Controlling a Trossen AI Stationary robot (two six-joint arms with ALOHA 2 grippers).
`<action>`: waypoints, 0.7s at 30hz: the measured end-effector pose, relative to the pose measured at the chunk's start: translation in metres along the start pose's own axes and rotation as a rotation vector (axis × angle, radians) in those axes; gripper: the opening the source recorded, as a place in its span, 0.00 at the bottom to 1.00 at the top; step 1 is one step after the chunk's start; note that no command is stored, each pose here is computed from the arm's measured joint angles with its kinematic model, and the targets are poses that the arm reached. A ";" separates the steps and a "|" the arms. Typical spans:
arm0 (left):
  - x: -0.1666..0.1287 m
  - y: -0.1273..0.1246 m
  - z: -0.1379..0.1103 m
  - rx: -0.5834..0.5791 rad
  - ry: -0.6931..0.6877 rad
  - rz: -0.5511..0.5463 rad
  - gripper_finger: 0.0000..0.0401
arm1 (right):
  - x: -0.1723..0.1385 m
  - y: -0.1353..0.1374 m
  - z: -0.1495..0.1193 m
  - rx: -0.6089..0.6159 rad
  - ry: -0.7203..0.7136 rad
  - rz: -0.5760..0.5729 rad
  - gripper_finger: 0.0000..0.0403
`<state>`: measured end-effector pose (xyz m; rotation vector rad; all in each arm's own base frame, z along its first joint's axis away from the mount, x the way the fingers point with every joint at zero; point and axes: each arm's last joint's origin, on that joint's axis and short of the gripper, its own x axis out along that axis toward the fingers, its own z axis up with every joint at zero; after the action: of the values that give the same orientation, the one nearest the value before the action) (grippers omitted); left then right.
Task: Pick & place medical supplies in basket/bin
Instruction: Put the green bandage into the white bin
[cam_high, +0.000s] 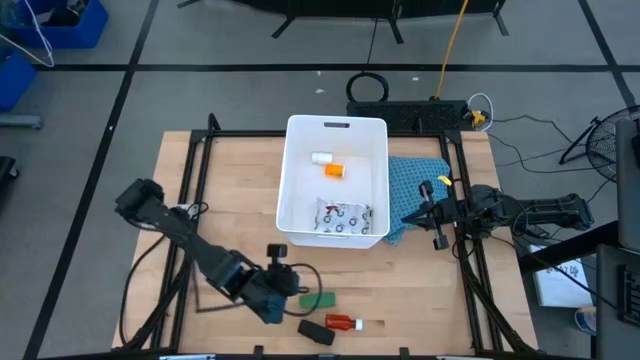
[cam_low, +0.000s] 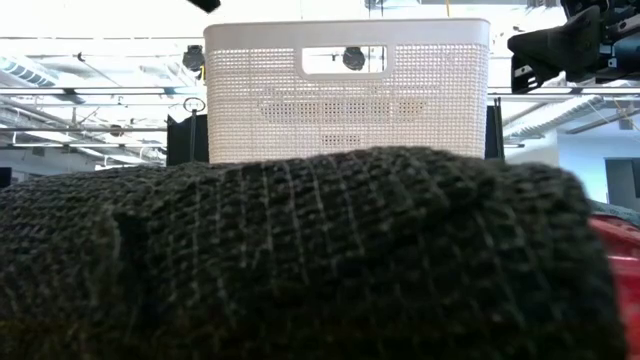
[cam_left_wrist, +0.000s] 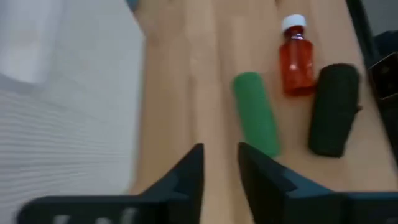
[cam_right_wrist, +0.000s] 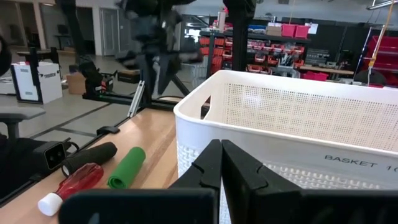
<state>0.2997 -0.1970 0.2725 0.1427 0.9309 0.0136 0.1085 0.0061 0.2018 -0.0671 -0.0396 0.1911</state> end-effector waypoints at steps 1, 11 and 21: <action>0.007 -0.002 0.001 -0.026 0.002 -0.021 0.31 | 0.000 0.000 0.000 0.000 0.000 0.000 0.00; 0.056 -0.020 0.003 -0.077 0.024 -0.118 0.67 | 0.000 0.000 0.000 0.000 -0.001 0.000 0.00; 0.103 -0.014 -0.005 -0.090 0.123 -0.112 0.76 | 0.000 0.000 0.000 -0.008 -0.002 -0.001 0.00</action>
<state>0.3566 -0.2030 0.1853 0.0064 1.0583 -0.0399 0.1085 0.0060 0.2020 -0.0745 -0.0425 0.1897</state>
